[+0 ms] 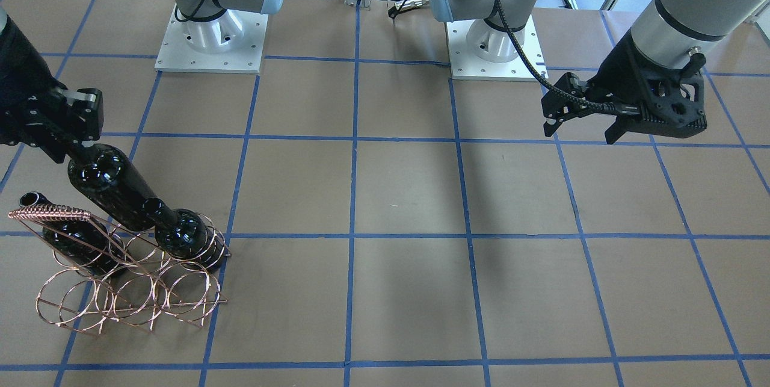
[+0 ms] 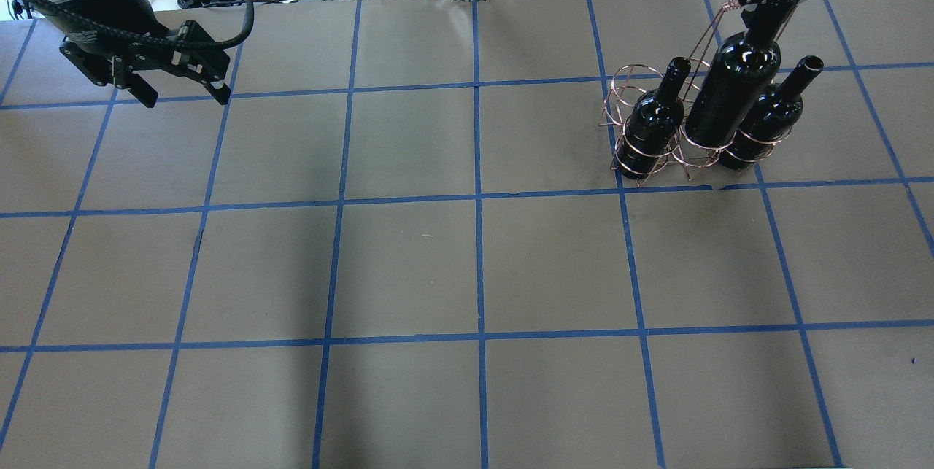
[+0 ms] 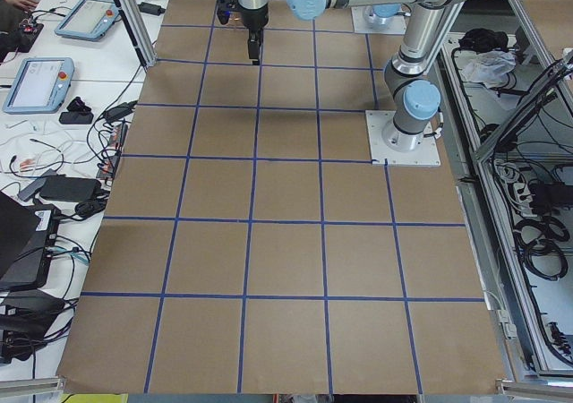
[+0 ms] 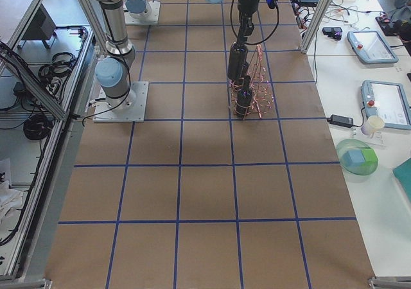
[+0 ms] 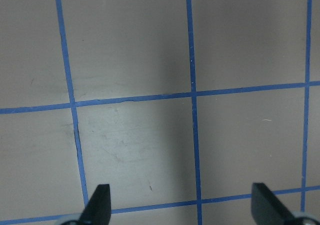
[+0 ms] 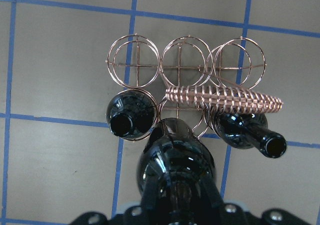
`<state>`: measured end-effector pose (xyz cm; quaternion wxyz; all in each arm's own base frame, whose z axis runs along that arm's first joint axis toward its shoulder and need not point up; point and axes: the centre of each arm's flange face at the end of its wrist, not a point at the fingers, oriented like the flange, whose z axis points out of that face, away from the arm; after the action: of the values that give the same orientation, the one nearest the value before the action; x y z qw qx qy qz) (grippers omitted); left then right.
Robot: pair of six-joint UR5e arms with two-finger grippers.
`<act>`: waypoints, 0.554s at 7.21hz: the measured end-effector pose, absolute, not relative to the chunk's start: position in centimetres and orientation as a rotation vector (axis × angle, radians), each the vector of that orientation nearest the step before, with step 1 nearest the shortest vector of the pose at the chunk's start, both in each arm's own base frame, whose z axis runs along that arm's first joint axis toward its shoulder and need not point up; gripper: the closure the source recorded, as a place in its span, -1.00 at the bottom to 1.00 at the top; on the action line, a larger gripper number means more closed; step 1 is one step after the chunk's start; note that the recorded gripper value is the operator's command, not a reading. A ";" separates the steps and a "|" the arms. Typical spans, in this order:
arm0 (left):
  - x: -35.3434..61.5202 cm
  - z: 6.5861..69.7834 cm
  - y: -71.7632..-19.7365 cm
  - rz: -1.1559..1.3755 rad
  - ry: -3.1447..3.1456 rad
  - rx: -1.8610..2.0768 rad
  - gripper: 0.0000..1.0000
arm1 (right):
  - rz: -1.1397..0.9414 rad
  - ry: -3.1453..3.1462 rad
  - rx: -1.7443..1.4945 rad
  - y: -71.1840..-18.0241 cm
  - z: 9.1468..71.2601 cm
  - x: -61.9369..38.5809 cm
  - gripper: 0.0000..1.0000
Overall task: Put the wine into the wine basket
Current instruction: 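Carry the bottle with the right gripper and lower it into the rack's middle slot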
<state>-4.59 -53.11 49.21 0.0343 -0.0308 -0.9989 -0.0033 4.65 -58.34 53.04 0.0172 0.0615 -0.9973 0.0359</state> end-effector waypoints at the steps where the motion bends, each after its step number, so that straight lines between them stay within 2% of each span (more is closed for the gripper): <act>1: -4.6 49.1 -53.1 -0.013 -3.071 -0.095 -1.00 | 0.132 -3.093 0.211 -59.1 52.6 4.5 0.54; 4: -4.6 49.2 -53.0 -0.009 -3.074 -0.092 -1.00 | 0.121 -3.087 0.248 -60.6 50.6 2.7 0.54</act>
<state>-4.56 -53.01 49.16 0.0329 -0.0300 -0.9990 -0.0031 2.71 -60.64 50.57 0.0211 0.0802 -0.9958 0.0391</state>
